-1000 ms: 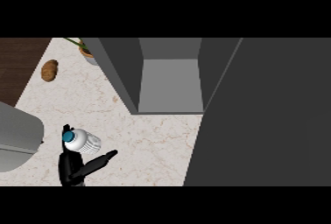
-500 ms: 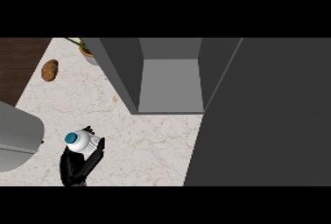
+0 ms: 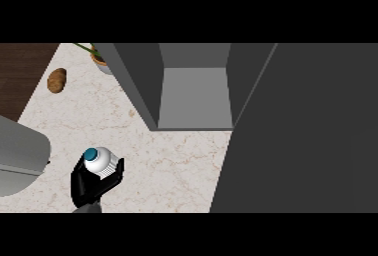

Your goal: Pick up the bottled water, place it into the cabinet and close the cabinet

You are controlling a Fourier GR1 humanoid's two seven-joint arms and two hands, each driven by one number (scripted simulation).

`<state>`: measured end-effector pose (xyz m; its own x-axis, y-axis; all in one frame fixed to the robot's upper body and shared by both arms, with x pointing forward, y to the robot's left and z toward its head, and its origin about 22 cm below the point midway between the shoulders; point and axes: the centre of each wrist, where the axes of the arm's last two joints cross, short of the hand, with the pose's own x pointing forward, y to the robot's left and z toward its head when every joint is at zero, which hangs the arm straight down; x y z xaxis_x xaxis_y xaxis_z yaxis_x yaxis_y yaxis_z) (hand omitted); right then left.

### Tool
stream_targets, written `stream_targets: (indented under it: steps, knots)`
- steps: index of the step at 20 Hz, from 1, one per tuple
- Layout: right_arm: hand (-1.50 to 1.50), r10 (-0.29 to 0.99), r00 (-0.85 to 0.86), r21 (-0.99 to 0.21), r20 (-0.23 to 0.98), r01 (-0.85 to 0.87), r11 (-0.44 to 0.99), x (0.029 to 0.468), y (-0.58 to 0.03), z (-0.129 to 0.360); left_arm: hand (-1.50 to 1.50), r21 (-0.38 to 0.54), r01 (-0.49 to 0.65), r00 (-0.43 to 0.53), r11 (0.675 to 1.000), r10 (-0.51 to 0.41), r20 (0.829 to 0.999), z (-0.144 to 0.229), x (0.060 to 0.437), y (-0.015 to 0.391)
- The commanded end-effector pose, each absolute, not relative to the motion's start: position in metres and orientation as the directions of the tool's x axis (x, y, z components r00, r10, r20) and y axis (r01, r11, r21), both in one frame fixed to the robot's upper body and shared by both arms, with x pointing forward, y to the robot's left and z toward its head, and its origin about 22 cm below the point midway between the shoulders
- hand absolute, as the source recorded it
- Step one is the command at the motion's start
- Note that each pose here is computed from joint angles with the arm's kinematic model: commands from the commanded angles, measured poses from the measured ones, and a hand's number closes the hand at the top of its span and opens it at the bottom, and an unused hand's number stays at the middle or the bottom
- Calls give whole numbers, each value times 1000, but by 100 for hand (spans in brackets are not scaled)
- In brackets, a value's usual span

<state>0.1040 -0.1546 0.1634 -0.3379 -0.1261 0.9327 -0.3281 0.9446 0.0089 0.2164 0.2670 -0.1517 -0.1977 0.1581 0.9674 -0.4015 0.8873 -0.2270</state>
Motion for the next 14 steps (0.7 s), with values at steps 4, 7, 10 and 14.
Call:
stream_targets:
  steps: [4,7,10,14]
  knots:
    - [-150,-88,-399,-40,913,-302,952,95,-161,176,150,-266,-128,-148,955,247,958,-157,216,243]
    - [-150,-105,-414,-30,904,-306,951,86,-160,183,150,-310,-68,-150,948,298,943,-152,217,245]
    - [-150,-72,-417,-61,906,-297,953,97,-171,184,150,-295,-76,-218,952,273,937,-136,215,235]
    - [-150,-115,-412,-10,904,-289,957,86,-165,179,150,-281,-54,-201,958,265,943,-125,209,229]
